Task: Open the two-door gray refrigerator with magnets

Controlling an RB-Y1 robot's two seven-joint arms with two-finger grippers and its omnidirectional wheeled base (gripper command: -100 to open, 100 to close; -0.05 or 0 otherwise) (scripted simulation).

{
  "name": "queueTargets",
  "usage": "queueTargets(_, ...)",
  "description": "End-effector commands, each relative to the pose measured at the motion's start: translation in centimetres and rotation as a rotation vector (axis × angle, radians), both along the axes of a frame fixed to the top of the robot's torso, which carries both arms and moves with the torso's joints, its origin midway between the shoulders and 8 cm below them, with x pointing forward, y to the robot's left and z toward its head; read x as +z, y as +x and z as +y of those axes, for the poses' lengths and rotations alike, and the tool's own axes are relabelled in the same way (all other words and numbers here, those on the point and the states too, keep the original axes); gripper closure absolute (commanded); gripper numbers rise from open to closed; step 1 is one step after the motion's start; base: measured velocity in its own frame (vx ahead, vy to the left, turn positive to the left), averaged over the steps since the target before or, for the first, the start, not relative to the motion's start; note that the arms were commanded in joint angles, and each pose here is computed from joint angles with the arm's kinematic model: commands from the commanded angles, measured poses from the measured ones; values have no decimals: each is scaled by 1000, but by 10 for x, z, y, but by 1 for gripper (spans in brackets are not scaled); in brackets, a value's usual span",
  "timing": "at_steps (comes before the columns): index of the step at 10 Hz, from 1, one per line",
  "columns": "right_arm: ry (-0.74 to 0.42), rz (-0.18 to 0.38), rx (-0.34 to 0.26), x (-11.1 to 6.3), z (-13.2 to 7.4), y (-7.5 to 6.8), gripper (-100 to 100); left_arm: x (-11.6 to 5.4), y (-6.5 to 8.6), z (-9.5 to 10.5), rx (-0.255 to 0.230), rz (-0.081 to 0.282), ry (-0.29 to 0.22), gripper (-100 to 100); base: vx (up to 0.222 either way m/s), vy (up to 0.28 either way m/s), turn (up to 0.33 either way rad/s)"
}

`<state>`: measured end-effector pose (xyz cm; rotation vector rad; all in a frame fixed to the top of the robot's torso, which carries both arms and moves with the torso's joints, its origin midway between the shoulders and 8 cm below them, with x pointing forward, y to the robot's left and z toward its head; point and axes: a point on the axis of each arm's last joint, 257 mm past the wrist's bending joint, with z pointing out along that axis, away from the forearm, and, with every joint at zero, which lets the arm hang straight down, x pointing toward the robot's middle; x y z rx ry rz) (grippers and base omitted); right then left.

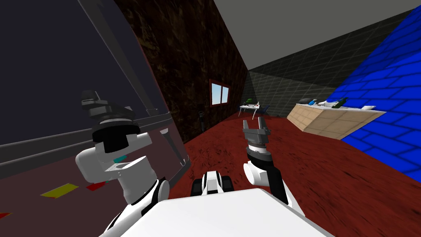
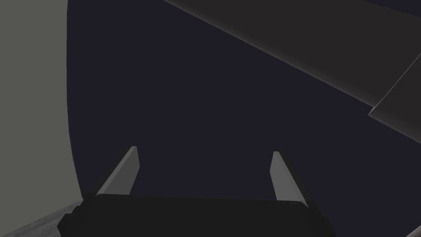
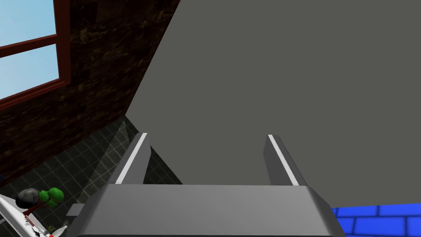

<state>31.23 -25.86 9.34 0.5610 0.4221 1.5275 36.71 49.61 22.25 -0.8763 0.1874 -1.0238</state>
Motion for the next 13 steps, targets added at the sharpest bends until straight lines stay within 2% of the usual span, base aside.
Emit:
queueTargets(1,0,0,0,0,0,0,0,-3,-4,21,36,-4,-75,-100,19,-71,-50)
queueTargets(2,0,0,0,0,0,0,0,-3,-10,35,61,-20,-124,-100,2,-97,-93)
queueTargets(3,0,0,0,0,0,0,0,-6,-9,37,63,-12,-136,-100,5,-76,-38)
queueTargets(5,0,0,0,0,0,0,0,-14,-18,64,109,-34,-245,-100,19,-100,-106)
queueTargets(6,0,0,0,0,0,0,0,-17,-17,66,110,-28,-258,-100,24,-89,-42)
queueTargets(8,0,0,0,0,0,0,0,-28,-26,88,148,-48,-363,-100,21,-83,-88)
queueTargets(9,0,0,0,0,0,0,0,-30,-25,89,147,-44,-375,-100,16,-67,-24)
queueTargets(11,0,0,0,0,0,0,0,-43,-33,106,175,-65,-476,-100,11,-79,-78)
queueTargets(12,0,0,0,0,0,0,0,-45,-32,107,175,-60,-484,-100,12,-68,-24)
queueTargets(13,0,0,0,0,0,0,0,-53,-35,114,186,-66,-535,-100,19,-59,-57)
